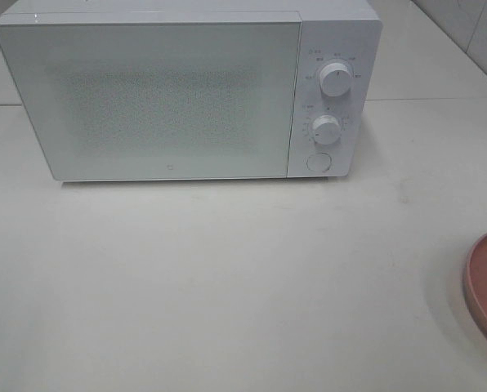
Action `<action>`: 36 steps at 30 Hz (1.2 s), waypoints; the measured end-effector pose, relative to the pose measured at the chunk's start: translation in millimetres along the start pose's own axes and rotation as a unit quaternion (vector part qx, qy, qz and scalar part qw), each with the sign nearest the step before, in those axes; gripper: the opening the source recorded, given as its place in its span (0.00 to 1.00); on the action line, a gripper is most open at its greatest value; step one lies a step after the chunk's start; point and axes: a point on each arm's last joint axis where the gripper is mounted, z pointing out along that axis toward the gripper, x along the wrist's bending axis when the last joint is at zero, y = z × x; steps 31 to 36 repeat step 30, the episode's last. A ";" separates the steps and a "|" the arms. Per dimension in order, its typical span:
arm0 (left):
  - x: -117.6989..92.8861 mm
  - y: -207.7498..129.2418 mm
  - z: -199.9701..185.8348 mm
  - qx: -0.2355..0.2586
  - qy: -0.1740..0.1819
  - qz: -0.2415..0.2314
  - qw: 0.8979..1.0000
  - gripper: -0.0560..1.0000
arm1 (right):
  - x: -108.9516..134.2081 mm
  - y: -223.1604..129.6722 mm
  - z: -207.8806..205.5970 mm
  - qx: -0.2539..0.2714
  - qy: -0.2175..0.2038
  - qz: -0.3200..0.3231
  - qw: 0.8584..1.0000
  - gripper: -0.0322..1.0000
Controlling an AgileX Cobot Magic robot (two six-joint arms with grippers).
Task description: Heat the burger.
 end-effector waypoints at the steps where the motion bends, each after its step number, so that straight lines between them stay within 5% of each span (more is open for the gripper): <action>1: 0.0 0.0 0.0 0.000 0.000 0.000 1.000 0.99 | 0.0 0.0 0.0 0.000 0.000 0.000 1.000 0.77; 36: 0.1 -3.0 -5.0 -0.018 -0.001 0.001 1.000 0.98 | 0.0 0.0 0.0 0.000 0.000 0.000 1.000 0.77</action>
